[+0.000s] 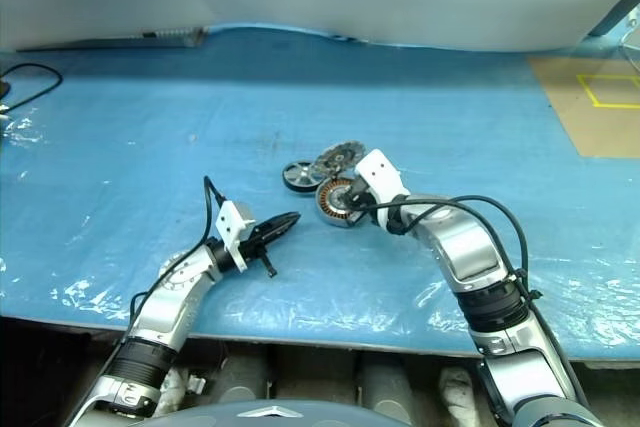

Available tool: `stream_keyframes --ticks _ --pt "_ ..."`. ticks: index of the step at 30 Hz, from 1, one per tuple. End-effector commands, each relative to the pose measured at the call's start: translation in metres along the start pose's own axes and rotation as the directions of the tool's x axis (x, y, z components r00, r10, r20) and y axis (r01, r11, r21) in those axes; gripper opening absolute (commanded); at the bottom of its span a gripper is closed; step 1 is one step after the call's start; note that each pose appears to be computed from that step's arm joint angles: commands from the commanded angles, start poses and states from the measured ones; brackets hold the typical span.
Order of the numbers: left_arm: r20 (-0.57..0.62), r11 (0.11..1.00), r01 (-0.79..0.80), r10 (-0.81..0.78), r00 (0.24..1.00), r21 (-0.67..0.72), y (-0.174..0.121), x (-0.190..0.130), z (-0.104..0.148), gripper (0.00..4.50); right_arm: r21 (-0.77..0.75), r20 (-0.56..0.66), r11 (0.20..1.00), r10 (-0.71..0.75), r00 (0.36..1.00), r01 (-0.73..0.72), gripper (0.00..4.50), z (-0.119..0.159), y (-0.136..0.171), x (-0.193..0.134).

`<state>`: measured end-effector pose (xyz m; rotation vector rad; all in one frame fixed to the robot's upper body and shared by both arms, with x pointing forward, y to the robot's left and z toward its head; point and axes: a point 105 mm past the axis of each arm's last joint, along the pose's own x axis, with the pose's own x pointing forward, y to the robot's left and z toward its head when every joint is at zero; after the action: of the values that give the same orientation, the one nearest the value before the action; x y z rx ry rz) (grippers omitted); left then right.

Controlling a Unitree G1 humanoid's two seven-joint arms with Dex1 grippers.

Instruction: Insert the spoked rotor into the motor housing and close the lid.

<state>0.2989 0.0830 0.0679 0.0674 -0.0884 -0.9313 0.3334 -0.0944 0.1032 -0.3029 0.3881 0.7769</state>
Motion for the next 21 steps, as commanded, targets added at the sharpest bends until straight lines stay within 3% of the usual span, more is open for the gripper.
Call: stream_keyframes --ticks 1,10,21 --pt "0.022 1.000 0.006 -0.006 1.000 0.011 -0.003 0.001 0.004 0.00 -0.038 0.004 0.999 0.013 1.000 -0.013 0.02 0.006 0.002 0.001" --pt "0.027 1.000 0.008 -0.008 1.000 0.007 -0.005 0.004 0.004 0.00 -0.079 -0.047 0.995 0.053 0.997 -0.057 0.02 0.008 0.009 0.002" --pt "0.026 1.000 0.016 -0.016 1.000 0.001 -0.009 0.005 0.001 0.00 -0.133 -0.034 0.991 -0.009 0.999 0.004 0.02 0.017 0.003 0.013"
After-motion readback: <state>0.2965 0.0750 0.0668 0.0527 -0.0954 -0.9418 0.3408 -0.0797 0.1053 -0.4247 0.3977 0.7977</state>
